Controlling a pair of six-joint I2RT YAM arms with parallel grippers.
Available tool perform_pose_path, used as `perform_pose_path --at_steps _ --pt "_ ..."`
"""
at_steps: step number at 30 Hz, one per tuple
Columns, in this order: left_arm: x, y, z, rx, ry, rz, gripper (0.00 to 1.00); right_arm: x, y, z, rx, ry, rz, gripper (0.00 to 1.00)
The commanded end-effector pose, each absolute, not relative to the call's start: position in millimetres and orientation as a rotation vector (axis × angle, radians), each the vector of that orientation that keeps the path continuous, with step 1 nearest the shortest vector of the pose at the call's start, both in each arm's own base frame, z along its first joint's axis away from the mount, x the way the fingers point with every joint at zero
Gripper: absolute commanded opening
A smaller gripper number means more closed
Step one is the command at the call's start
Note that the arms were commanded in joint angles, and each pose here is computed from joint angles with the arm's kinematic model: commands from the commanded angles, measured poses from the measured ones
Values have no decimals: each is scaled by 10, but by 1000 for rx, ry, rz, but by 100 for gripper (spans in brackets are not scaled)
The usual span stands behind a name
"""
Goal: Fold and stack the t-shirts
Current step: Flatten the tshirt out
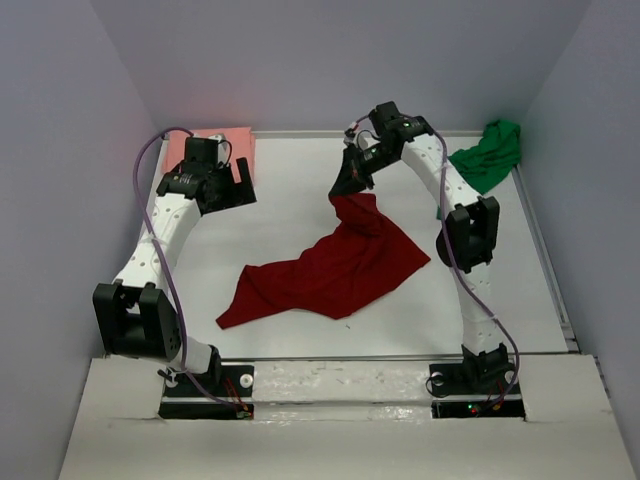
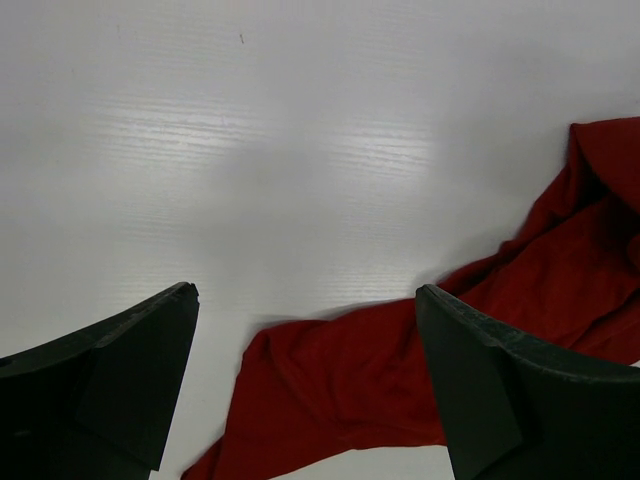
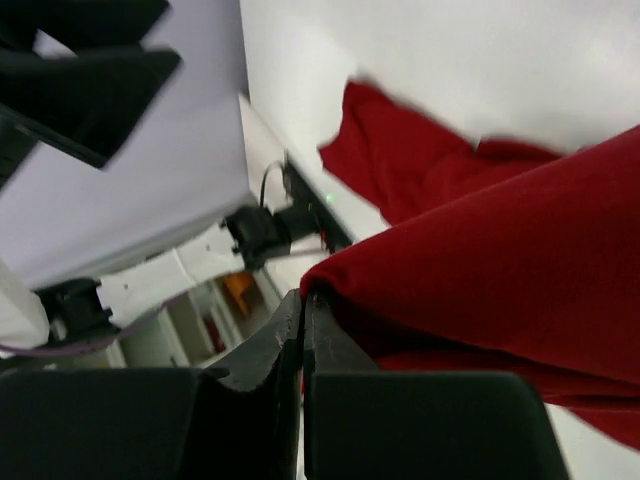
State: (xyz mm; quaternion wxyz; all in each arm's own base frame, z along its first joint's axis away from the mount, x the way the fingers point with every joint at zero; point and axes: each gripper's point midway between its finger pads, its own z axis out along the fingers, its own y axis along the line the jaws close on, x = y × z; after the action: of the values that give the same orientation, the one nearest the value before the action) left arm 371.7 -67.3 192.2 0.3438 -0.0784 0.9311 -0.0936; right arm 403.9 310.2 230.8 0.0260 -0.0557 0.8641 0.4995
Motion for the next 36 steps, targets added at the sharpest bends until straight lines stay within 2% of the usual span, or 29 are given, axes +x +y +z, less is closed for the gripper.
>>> perform_pose_path --at_steps 1,3,6,7,10,18,20,23,28,33,36 --pt "3799 -670 2141 -191 2359 -255 99 3477 3096 2472 -298 2750 1661 0" --pt "3798 -671 2139 -193 2358 -256 99 3474 3101 2517 -294 2740 1669 0" --pt "3799 -674 2118 -195 2362 -257 99 3584 2988 2346 -223 2804 1422 0" --pt "3799 -667 2110 -195 2365 -255 99 3666 2883 2254 -155 2831 1250 0" --pt "3795 -650 2139 -197 2361 -244 99 3877 2562 2083 53 2856 1096 0" --pt "3665 -723 2049 -174 2395 -295 99 4376 2126 1905 175 2798 628 0" --pt "3630 -740 2029 -172 2405 -309 99 4540 1816 1838 290 2760 483 0" --pt "3620 -727 2029 -171 2405 -300 99 4740 1366 2016 452 2628 354 0" --pt "3638 -734 2014 -168 2408 -303 99 4927 751 2736 552 2291 86 0" --pt "3692 -785 1999 -160 2412 -333 99 5072 693 3047 529 2160 84 0" --pt "3716 -779 2038 -158 2409 -327 99 5142 876 2850 480 2255 158 0"
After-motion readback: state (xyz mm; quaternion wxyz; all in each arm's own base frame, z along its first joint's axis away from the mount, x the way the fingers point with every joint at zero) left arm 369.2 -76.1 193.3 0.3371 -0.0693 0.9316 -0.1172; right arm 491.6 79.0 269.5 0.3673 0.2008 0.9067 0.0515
